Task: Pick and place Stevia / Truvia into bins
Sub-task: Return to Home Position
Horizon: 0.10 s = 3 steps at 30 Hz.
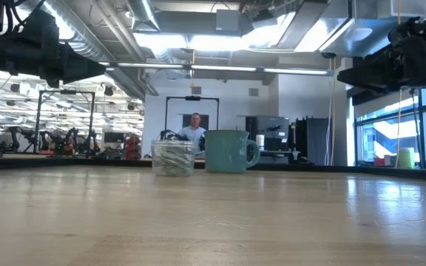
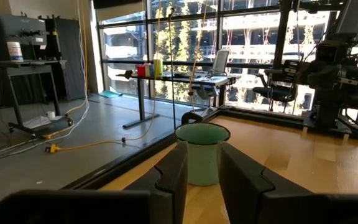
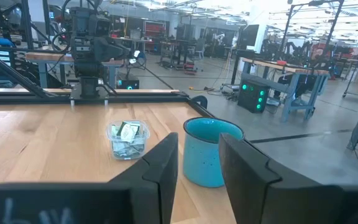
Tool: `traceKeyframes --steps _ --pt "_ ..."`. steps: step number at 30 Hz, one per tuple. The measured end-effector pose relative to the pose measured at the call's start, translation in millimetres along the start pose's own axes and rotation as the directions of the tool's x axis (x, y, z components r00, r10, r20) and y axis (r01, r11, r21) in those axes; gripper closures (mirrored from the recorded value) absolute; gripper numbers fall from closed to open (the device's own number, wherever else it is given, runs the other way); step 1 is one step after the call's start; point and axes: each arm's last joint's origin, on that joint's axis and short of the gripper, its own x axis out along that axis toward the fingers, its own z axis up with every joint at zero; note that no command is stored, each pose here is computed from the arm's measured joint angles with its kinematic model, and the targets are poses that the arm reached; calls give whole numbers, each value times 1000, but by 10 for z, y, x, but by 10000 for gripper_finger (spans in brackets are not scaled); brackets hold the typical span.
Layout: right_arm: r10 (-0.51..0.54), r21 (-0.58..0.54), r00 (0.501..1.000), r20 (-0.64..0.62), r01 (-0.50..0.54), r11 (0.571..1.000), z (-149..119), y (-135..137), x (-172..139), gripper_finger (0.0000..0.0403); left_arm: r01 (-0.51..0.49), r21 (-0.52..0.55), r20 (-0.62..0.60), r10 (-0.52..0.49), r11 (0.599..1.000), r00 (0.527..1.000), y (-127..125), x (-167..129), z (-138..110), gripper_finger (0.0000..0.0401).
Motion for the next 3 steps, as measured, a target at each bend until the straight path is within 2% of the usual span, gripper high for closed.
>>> traceKeyframes --steps 3 --pt "0 0 1000 0 0 1000 0 0 0 283 0 0 0 0 1000 1000 0 0 0 324"
